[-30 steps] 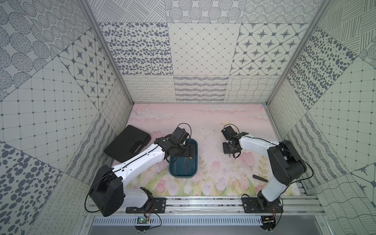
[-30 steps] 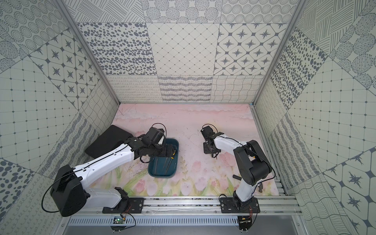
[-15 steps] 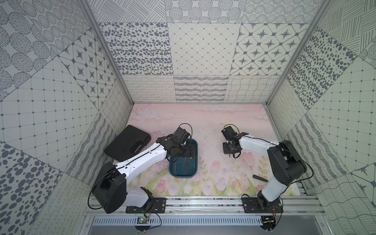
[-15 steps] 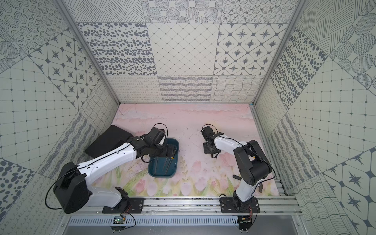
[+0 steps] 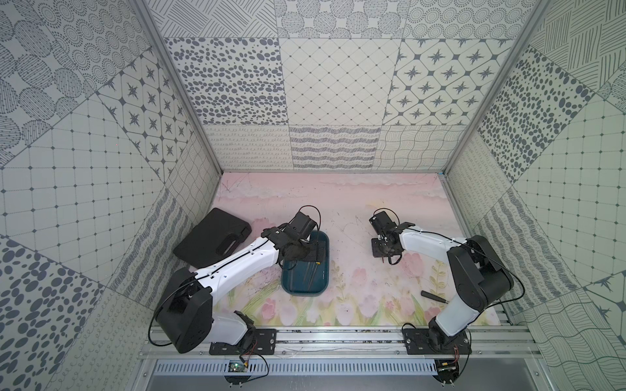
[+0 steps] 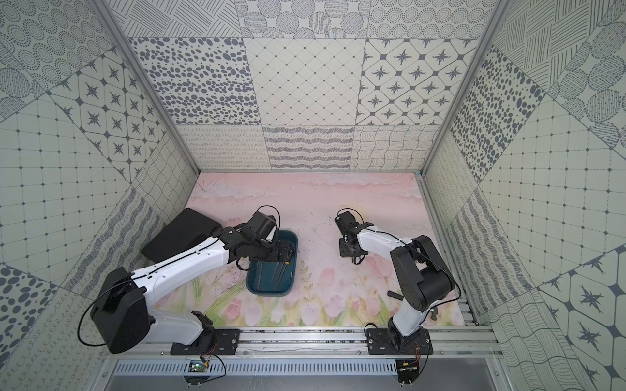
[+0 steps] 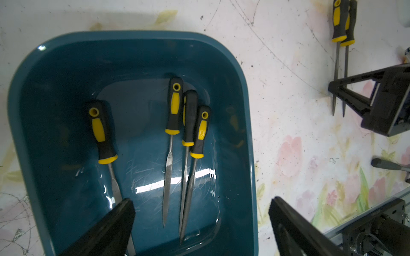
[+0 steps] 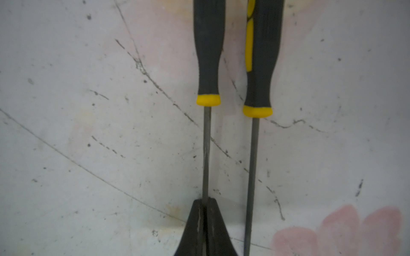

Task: Take the file tool out of the storage box
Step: Place the file tool at the center of the board.

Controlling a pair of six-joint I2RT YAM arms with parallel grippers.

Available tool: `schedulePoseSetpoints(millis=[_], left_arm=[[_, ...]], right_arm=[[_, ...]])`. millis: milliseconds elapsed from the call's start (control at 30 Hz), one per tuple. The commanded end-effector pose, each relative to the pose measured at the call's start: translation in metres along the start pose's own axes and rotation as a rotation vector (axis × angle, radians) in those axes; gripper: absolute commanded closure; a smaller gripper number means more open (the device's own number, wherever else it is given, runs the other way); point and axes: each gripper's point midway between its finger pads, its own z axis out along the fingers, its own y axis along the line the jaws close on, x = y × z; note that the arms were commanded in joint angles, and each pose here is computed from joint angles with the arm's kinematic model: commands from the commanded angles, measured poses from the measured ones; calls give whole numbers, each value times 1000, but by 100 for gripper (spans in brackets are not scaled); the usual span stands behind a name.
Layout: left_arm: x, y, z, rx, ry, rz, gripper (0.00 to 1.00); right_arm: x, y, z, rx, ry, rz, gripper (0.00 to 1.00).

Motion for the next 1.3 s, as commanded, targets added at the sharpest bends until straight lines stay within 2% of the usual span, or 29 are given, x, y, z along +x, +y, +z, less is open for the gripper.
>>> schedulePoseSetpoints(millis=[0,400,467,1000,1267], left_arm=[[-5,-3,0,6,-25,23,1],[-4,-1,1,1,-25,24,1],[-3,-1,1,-3,-22,24,1],[-10,2,0,-44,-23,19,1],[-12,8,5,-83,-17,30,2]], right_arm=[[15,-5,-2,22,37,2,100],[17,-6,-2,33,42,1,100],[16,-5,-1,35,43,-2,93],[5,-3,-5,34,18,-4,83],[-8,4,-29,-9,-32,-32,82]])
